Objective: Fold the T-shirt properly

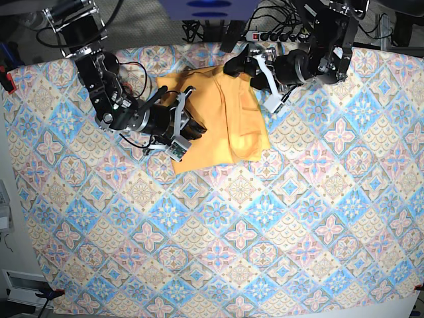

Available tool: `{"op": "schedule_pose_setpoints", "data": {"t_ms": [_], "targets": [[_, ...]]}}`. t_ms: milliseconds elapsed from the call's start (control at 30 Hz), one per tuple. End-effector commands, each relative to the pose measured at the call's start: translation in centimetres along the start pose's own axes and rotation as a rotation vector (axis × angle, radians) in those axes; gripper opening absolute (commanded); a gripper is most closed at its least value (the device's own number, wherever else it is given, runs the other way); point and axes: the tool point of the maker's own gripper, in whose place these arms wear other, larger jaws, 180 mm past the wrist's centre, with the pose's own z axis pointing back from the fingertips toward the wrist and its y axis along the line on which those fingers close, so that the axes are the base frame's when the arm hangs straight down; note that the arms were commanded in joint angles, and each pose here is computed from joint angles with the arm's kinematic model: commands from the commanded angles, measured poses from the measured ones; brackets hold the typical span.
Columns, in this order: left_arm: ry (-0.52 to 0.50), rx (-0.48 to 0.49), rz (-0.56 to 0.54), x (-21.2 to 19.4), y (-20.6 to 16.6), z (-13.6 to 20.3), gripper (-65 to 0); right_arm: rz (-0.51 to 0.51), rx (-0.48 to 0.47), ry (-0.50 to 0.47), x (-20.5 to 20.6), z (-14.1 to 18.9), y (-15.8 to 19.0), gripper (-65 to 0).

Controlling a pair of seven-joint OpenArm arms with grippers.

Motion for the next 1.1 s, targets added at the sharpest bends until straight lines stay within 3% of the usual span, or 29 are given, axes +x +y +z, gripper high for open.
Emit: {"op": "schedule_pose_setpoints", "data": {"t_ms": [0, 233, 500, 667, 967, 1067], "targets": [[-0.043, -0.028, -0.023, 1.3, -1.0, 0.4, -13.9, 0.021, 0.001, -0.050, 1.6, 0.4, -0.3, -56.4], [-0.037, -0.026, -0.023, 0.8, -1.2, 0.3, -13.9, 0.012, 0.006, -0.041, 1.3, 0.2, -0.1, -56.4], [0.083, 0.126, -0.023, -1.9, 3.7, -0.5, -13.9, 0.009, 0.010, -0.040, 1.1, 0.1, 0.1, -56.4], [0.065, 0.193, 0.001, -1.7, 5.7, 0.9, -14.0, 0.007, 0.024, -0.035, 0.8, 0.1, 0.7, -56.4], [0.046, 0.223, 0.029, -1.7, 6.7, 1.9, -14.0, 0.101, 0.222, 0.049, -0.8, -2.4, 8.3, -56.4], [0.025, 0.205, 0.018, -1.0, 6.0, 1.9, -14.0, 0.138, 0.233, 0.028, 1.1, -3.1, 8.3, -56.4]]}}
